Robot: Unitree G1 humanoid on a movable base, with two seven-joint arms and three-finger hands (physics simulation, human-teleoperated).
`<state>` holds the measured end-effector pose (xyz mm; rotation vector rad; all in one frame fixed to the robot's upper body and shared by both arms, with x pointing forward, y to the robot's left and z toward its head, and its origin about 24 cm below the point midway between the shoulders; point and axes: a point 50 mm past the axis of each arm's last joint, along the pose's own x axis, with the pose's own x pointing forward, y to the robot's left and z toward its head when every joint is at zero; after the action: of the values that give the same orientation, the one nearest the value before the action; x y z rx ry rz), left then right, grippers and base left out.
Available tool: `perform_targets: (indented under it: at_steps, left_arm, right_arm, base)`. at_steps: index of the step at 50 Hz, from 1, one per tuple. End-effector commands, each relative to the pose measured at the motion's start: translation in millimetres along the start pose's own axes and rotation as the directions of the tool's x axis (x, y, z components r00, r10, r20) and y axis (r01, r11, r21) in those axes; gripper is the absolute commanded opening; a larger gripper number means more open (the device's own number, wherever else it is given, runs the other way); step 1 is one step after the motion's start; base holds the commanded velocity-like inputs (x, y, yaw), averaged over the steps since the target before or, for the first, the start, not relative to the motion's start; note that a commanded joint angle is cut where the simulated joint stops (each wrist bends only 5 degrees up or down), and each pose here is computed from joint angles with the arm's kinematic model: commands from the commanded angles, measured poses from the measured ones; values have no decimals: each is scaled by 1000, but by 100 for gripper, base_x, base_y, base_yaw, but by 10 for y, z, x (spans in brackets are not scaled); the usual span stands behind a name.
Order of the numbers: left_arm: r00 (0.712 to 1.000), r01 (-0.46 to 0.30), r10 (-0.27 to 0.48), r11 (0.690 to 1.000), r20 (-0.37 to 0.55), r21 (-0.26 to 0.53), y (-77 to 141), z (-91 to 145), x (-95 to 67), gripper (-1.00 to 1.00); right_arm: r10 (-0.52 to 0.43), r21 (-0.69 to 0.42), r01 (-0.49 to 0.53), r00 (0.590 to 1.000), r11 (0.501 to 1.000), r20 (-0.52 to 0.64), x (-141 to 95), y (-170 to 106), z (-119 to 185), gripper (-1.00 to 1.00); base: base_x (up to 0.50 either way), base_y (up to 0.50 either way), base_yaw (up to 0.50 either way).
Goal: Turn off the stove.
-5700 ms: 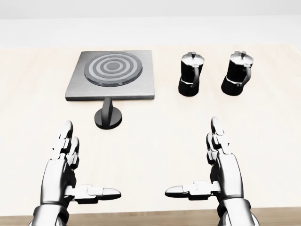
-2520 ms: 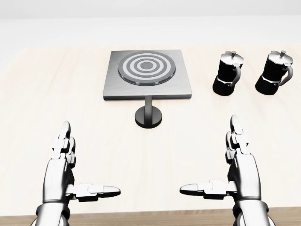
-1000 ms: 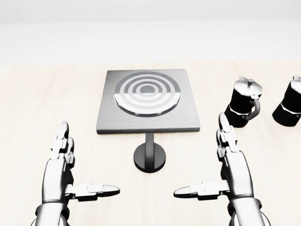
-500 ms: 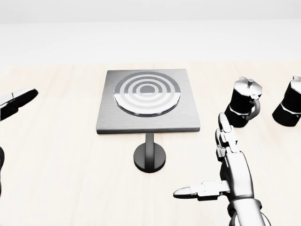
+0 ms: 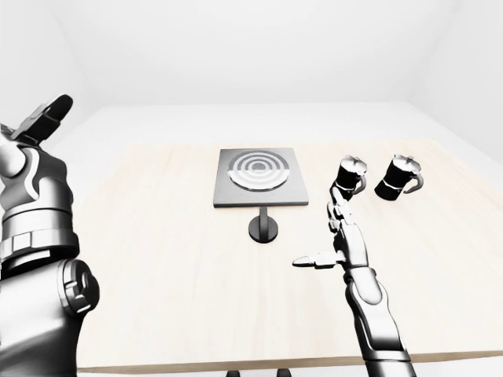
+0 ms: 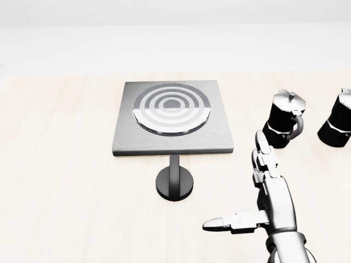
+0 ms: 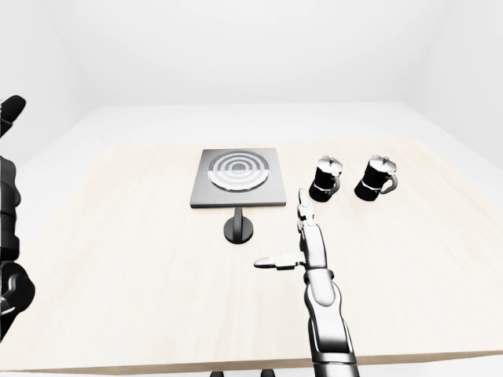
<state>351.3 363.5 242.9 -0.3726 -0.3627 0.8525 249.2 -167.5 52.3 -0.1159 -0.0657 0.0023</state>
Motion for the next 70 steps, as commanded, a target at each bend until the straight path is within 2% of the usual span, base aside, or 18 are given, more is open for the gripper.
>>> perform_targets:
  at_steps: [1, 4, 9, 14, 22, 29, 60, 70]
  left_arm:
    - [976, -209, 207, 977, -61, -32, 253, 232, 203, 100]
    - [963, -264, 262, 965, -64, -9, 357, 217, 210, 100]
    - [951, -298, 297, 955, -84, 2, 483, 167, 216, 100]
    - [937, -340, 334, 940, -105, -41, 603, 199, 236, 100]
    - [919, -378, 369, 925, -138, -47, 742, 117, 224, 100]
    - [920, -366, 366, 930, -138, 28, 748, -4, 191, 100]
    - [923, -358, 358, 933, -137, 25, 714, -3, 190, 100]
    - [924, -356, 357, 934, -138, 33, 705, -17, 186, 100]
  right_arm:
    - [-2, -8, 2, 1000, 1000, 4, -5, 1, 8, 100]
    - [-2, -12, 2, 1000, 1000, 3, -5, 1, 3, 100]
    - [-1, -16, 1, 1000, 1000, -1, 1, 4, -1, 100]
    - [-4, -17, 4, 1000, 1000, 3, -7, 7, 9, 100]
    - [-4, -18, 4, 1000, 1000, 1, -4, 3, 0, 100]
    - [-6, -20, 6, 1000, 1000, -3, -1, 6, 4, 100]
    - [-25, -21, 24, 1000, 999, -13, -8, -15, -6, 100]
    - [17, -30, -17, 1000, 999, -23, 37, 67, -72, 100]
  base:
    - [0, 0, 0]
    - [0, 0, 0]
    - [0, 0, 0]
    - [0, 0, 0]
    - [0, 0, 0]
    - [0, 0, 0]
    - [0, 0, 0]
    - [0, 0, 0]
